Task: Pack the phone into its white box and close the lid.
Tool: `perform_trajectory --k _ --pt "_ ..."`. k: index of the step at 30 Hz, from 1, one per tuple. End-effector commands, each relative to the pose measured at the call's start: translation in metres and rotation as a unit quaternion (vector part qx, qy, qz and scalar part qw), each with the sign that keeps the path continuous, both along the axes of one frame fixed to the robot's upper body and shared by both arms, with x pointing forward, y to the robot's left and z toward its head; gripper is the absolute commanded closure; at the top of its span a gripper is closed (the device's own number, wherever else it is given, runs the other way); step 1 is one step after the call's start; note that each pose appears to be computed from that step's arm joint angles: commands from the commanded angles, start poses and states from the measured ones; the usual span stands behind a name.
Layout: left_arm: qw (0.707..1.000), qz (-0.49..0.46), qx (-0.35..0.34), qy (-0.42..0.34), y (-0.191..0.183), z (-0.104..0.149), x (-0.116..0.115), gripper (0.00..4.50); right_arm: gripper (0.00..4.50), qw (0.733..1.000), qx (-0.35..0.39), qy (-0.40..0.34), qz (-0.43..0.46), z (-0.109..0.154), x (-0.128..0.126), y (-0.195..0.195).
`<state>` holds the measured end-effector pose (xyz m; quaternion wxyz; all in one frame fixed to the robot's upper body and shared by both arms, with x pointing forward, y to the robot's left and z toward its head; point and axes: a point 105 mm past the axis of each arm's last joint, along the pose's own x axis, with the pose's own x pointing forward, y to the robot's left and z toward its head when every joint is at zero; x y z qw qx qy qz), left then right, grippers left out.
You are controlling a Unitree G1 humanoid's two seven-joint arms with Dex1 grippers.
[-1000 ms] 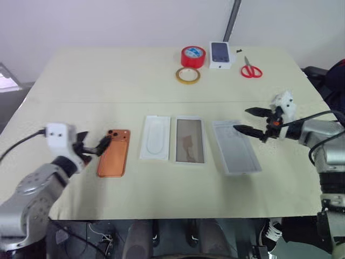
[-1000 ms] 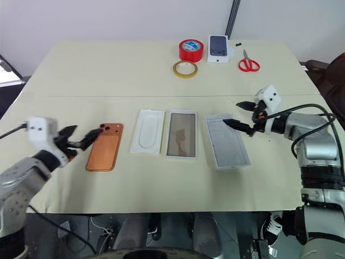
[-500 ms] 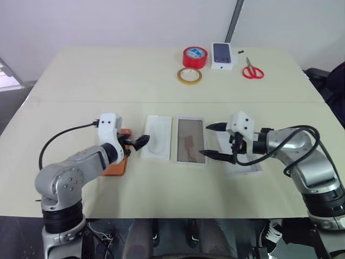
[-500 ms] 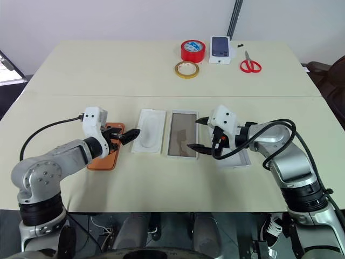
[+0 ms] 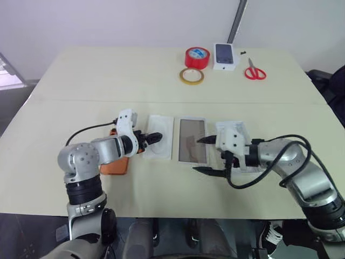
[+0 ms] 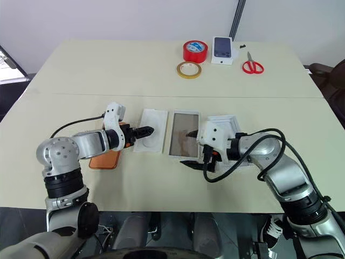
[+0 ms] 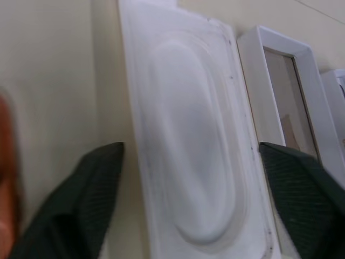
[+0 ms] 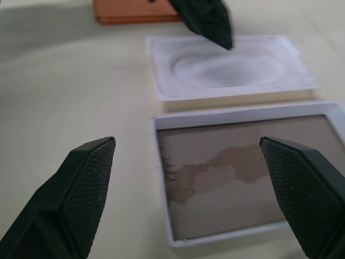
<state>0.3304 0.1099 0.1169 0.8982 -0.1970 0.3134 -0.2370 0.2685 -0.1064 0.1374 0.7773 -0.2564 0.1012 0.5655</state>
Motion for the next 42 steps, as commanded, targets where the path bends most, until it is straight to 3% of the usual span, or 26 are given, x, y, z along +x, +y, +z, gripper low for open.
perform_trajectory --k 1,5,8,11,17,18,19,24,34,37,42 --pt "1.000 0.011 0.002 -0.013 0.002 0.006 0.007 2.32 0.00 1.000 -0.019 -0.020 0.015 0.003 -0.003 0.008" --pt "1.000 0.022 0.008 -0.014 0.006 0.005 0.009 4.39 0.00 0.998 -0.053 -0.010 0.009 -0.012 0.001 0.013" --pt "0.999 0.041 0.004 -0.020 0.012 0.007 0.012 4.45 0.00 0.997 -0.080 0.000 -0.003 -0.022 0.005 0.014" --pt "0.997 0.056 -0.031 -0.037 0.017 0.018 0.014 4.50 0.84 0.994 -0.109 -0.006 -0.004 -0.032 0.009 0.011" --pt "0.995 0.079 -0.038 -0.052 0.034 0.026 0.012 4.50 3.92 0.993 -0.119 -0.001 0.004 -0.034 0.011 0.012" --pt "0.995 0.081 -0.039 -0.052 0.036 0.027 0.011 4.50 4.36 0.993 -0.119 -0.001 0.005 -0.034 0.011 0.012" --pt "0.994 0.084 -0.038 -0.055 0.039 0.028 0.010 4.50 4.44 0.993 -0.118 -0.002 0.012 -0.033 0.010 0.015" --pt "0.990 0.105 -0.053 -0.083 0.054 0.047 0.008 4.50 4.44 0.992 -0.106 -0.008 0.068 -0.031 0.000 0.035" --pt "0.990 0.097 -0.051 -0.093 0.049 0.058 0.003 4.50 4.44 0.992 -0.086 -0.035 0.086 -0.029 0.013 0.073" --pt "0.990 0.094 -0.053 -0.093 0.045 0.057 0.002 4.50 3.59 0.995 -0.068 -0.022 0.075 -0.023 0.015 0.076" --pt "0.991 0.078 -0.056 -0.091 0.030 0.053 -0.002 4.50 1.15 0.999 -0.021 -0.020 0.024 0.001 0.024 0.063"
